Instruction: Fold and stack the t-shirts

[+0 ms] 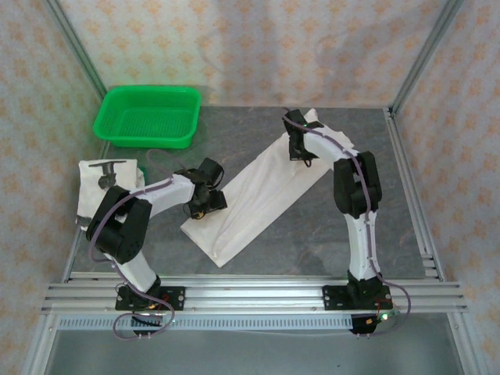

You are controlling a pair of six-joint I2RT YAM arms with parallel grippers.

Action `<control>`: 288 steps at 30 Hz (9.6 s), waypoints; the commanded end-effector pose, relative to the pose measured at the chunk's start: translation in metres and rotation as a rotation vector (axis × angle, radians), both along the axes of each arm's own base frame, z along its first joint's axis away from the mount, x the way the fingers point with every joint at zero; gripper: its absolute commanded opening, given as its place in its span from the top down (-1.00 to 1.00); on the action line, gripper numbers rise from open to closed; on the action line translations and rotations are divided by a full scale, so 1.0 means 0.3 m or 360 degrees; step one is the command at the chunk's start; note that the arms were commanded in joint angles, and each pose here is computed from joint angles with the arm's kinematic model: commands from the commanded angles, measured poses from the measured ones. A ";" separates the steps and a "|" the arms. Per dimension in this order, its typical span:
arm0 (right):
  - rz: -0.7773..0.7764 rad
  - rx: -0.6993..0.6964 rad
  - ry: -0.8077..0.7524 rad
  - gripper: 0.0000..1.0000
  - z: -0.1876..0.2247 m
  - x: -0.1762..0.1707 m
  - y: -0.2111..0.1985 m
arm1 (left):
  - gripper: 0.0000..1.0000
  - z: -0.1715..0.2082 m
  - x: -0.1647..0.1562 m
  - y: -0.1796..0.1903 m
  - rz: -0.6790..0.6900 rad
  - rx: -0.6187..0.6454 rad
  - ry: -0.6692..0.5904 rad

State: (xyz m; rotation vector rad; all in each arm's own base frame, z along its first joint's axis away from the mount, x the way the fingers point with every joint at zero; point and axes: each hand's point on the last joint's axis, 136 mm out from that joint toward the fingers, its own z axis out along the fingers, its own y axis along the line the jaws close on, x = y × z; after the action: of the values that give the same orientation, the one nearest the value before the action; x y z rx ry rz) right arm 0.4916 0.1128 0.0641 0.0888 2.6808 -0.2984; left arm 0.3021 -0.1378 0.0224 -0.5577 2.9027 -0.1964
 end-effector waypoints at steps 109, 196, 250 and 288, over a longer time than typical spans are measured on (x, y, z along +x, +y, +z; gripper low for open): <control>-0.0301 0.0214 -0.0226 -0.38 0.102 0.062 -0.221 | -0.40 -0.011 -0.007 -0.011 0.0017 -0.0024 0.0057; -0.0739 0.1002 -0.0130 0.22 -0.075 -0.084 -0.172 | -0.38 -0.065 -0.098 -0.006 0.0040 -0.0074 0.0137; -0.0048 0.1355 -0.0058 -0.21 0.055 -0.566 0.477 | -0.40 0.035 -0.340 -0.013 -0.0189 -0.0263 0.0042; -0.0030 0.1318 -0.0160 -0.75 0.145 -0.582 0.307 | -0.63 0.091 -0.415 -0.130 -0.0288 -0.0484 -0.0074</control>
State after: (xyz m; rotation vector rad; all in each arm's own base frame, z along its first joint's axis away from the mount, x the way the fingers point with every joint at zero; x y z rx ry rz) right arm 0.3392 0.2042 0.0990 0.3701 2.5487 0.7021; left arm 0.1783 -0.1719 0.0483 -0.3000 2.9266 -0.6106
